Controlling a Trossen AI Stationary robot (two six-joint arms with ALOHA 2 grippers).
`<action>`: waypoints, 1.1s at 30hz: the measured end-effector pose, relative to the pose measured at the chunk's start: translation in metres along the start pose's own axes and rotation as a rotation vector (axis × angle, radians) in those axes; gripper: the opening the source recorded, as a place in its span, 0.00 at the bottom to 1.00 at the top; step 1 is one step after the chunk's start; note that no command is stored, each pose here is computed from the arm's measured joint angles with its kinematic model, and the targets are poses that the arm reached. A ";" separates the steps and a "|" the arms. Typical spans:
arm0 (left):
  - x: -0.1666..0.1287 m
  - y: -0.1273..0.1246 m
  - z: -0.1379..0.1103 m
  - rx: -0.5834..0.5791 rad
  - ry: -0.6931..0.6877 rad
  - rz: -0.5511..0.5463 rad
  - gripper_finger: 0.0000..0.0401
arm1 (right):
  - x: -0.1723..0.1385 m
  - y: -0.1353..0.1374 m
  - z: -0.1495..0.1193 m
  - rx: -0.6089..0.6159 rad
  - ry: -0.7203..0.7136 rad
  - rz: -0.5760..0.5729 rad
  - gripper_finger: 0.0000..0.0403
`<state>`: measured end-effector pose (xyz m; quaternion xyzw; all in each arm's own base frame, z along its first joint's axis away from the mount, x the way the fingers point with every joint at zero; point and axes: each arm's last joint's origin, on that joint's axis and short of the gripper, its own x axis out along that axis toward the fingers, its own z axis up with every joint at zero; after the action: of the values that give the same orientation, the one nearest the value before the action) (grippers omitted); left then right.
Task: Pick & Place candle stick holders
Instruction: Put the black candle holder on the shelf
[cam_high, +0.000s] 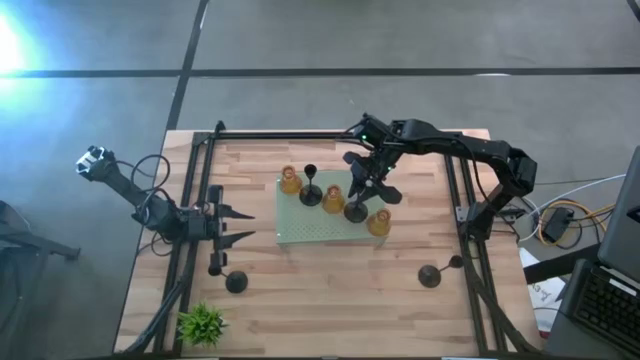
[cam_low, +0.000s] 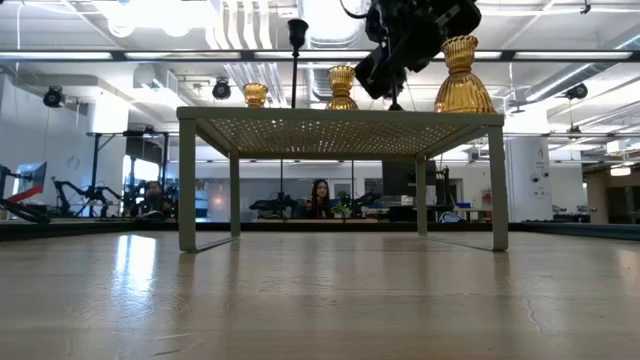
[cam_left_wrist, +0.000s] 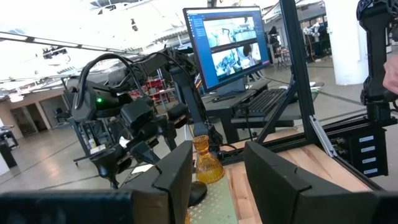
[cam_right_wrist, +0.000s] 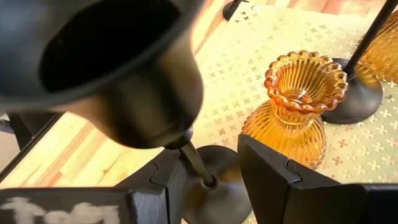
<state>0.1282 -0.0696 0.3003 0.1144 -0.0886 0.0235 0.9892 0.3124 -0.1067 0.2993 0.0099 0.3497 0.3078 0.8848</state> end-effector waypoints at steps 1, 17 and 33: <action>0.000 0.000 0.000 0.000 0.000 0.000 0.37 | 0.000 0.000 0.000 0.001 0.001 0.001 0.34; 0.000 0.000 -0.001 0.004 0.005 -0.003 0.37 | 0.003 0.003 0.000 0.035 0.015 0.017 0.41; 0.000 0.000 -0.001 0.004 0.005 -0.002 0.37 | 0.001 0.007 -0.003 0.064 0.040 0.033 0.41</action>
<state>0.1283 -0.0697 0.2997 0.1166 -0.0859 0.0230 0.9892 0.3074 -0.1016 0.2978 0.0379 0.3766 0.3110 0.8718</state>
